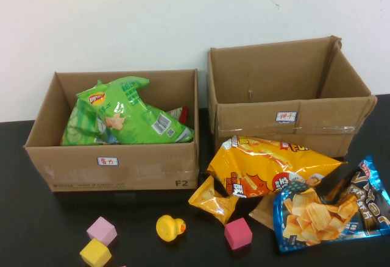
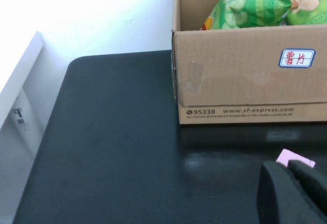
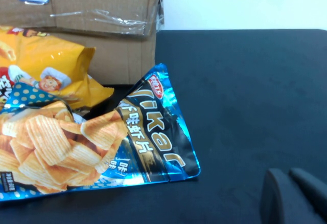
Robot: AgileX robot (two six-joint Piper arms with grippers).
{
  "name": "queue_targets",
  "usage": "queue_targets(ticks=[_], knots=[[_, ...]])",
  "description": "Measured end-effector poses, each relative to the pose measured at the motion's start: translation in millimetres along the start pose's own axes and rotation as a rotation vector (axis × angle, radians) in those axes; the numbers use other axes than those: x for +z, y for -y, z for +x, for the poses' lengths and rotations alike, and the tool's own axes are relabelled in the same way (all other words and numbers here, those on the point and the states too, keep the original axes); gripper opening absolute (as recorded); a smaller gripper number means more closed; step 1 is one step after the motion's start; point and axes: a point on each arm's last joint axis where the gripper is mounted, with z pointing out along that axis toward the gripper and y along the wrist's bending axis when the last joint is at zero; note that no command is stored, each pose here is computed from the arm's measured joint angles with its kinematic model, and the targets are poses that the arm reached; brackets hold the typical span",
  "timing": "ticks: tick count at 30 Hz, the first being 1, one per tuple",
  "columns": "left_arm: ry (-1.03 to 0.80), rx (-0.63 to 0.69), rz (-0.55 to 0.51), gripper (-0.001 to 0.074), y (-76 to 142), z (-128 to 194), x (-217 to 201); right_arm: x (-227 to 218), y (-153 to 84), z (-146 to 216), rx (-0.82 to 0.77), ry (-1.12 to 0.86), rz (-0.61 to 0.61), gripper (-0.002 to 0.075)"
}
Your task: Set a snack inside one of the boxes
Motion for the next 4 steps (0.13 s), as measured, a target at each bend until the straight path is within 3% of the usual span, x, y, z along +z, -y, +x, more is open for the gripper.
queue_targets(ticks=[4], knots=[[-0.001,0.0,0.0,-0.0002,0.0,0.1,0.0,0.0,0.0,0.0,0.0,0.0,0.0,-0.0001]])
